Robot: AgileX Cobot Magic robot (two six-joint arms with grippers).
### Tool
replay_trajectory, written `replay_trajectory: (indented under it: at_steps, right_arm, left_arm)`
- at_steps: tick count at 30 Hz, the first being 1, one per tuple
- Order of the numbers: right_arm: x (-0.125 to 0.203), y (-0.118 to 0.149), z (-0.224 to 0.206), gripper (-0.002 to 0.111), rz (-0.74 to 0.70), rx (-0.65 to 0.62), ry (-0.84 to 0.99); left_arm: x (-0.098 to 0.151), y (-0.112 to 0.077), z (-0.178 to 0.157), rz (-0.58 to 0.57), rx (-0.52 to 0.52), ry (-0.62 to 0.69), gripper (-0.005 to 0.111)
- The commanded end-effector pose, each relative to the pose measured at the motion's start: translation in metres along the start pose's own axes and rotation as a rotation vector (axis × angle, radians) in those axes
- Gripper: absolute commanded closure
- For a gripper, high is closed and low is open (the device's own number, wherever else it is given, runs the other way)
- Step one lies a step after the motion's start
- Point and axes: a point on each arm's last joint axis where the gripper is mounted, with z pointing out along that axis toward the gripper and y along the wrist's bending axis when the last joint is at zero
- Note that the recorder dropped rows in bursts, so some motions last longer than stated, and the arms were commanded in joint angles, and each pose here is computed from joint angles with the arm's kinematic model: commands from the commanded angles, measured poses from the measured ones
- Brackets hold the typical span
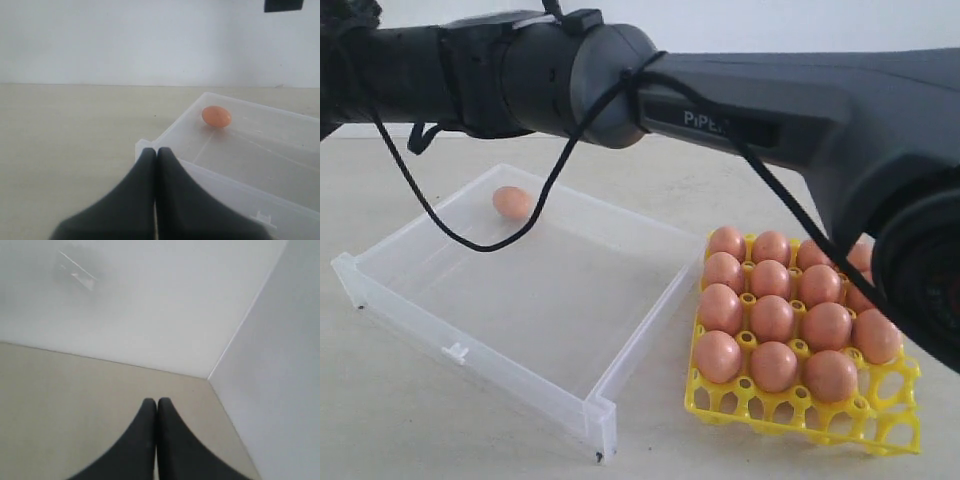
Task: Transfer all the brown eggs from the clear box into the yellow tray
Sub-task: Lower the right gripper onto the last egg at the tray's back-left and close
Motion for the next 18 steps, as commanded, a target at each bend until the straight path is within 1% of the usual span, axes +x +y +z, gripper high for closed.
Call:
replay_trajectory:
  at_steps: [1,2,3,4,6,8,9,10,11,12,13,14,15,16,17,18]
  right_arm:
    - [-0.016,0.02,0.007,0.109,-0.653,-0.038,0.144]
    - [-0.016,0.024,0.009,0.109,-0.844,-0.023,0.19]
    - [-0.019,0.025,0.01,0.109,-0.973,0.016,0.213]
    - [-0.024,0.025,0.011,0.109,-1.001,0.075,0.214]
    - [-0.032,0.024,0.012,0.109,-0.925,0.184,0.193]
    - [-0.039,0.022,0.012,0.109,-0.892,0.282,0.179]
    - [-0.043,0.018,0.01,0.109,-0.868,0.364,0.173]
    - [-0.049,0.014,0.008,0.109,-0.844,0.474,0.166]
    - [-0.056,0.01,0.003,0.109,-0.808,0.613,0.16]
    - [-0.064,0.007,-0.005,0.109,-0.768,0.779,0.154]
    - [-0.072,0.005,-0.014,0.109,-0.707,0.943,0.133]
    - [-0.077,0.004,-0.021,0.109,-0.623,1.056,0.091]
    - [-0.082,0.002,-0.032,0.109,-0.492,1.176,0.022]
    - [-0.085,0.001,-0.041,0.109,-0.315,1.257,-0.052]
    - [-0.084,-0.002,-0.047,0.109,-0.155,1.291,-0.104]
    - [-0.083,-0.005,-0.051,0.109,0.059,1.287,-0.154]
  left_arm:
    - [-0.001,0.0,0.0,-0.004,0.005,-0.005,0.111]
    - [-0.001,0.0,0.0,-0.004,0.005,-0.005,0.111]
    - [-0.001,0.0,0.0,-0.004,0.005,-0.005,0.111]
    - [-0.001,0.0,0.0,-0.004,0.005,-0.005,0.111]
    - [-0.001,0.0,0.0,-0.004,0.005,-0.005,0.111]
    - [-0.001,0.0,0.0,-0.004,0.005,-0.005,0.111]
    - [-0.001,0.0,0.0,-0.004,0.005,-0.005,0.111]
    - [-0.001,0.0,0.0,-0.004,0.005,-0.005,0.111]
    - [-0.001,0.0,0.0,-0.004,0.005,-0.005,0.111]
    - [-0.001,0.0,0.0,-0.004,0.005,-0.005,0.111]
    - [-0.001,0.0,0.0,-0.004,0.005,-0.005,0.111]
    - [-0.001,0.0,0.0,-0.004,0.005,-0.005,0.111]
    - [-0.001,0.0,0.0,-0.004,0.005,-0.005,0.111]
    - [-0.001,0.0,0.0,-0.004,0.005,-0.005,0.111]
    - [-0.001,0.0,0.0,-0.004,0.005,-0.005,0.111]
    - [-0.001,0.0,0.0,-0.004,0.005,-0.005,0.111]
